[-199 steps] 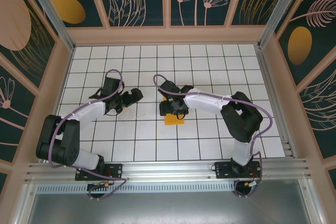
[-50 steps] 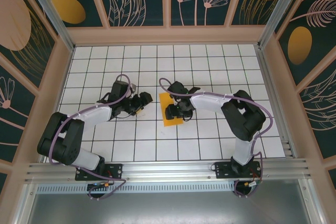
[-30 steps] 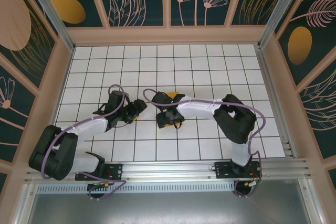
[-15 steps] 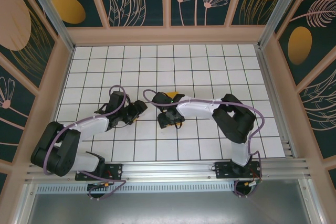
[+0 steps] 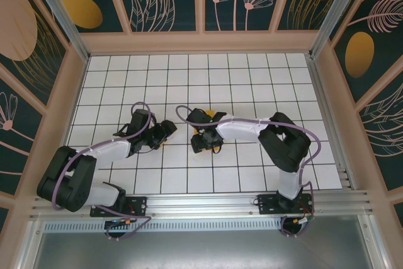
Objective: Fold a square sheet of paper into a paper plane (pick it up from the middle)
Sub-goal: Fold the triangle a second time at the center of the table.
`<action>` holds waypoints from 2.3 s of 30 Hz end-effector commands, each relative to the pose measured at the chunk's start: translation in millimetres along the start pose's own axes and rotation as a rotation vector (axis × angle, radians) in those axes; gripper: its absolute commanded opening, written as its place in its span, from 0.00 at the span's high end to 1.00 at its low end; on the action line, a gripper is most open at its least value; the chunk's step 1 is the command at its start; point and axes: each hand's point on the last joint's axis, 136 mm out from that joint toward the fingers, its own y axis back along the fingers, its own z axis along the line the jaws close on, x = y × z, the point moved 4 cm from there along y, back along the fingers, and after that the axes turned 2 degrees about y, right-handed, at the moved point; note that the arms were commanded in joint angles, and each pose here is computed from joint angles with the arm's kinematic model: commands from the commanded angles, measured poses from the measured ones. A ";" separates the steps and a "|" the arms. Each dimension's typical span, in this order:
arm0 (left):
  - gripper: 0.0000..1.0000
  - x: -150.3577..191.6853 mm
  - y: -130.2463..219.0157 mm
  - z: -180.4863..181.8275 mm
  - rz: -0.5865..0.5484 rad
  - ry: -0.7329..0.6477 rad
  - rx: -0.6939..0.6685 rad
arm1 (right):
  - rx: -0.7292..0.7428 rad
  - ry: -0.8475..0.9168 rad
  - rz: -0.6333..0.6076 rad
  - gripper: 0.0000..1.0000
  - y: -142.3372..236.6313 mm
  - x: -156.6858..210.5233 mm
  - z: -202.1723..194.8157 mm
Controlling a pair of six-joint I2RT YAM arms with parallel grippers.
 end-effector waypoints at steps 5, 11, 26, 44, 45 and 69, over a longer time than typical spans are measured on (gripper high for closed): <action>0.28 -4.2 0.7 -10.3 -0.009 -0.032 0.018 | -0.089 -0.013 0.157 0.34 -28.5 34.8 -13.2; 0.28 -3.1 -0.4 -9.8 0.000 -0.036 0.018 | -0.103 -0.011 0.170 0.34 -31.4 37.8 -16.9; 0.33 3.4 6.3 -53.6 0.061 -0.120 0.233 | -0.195 -0.034 0.165 0.40 -36.1 41.4 -25.3; 0.45 20.6 -46.4 -84.3 0.182 -0.136 0.265 | -0.344 -0.029 0.100 0.41 -27.5 33.9 -34.8; 0.47 20.2 -49.0 -82.9 0.181 -0.133 0.257 | -0.345 -0.029 0.098 0.41 -27.4 33.5 -34.4; 0.70 30.2 -96.4 -58.5 0.254 -0.137 0.151 | -0.443 0.003 -0.152 0.39 36.6 -17.1 -14.8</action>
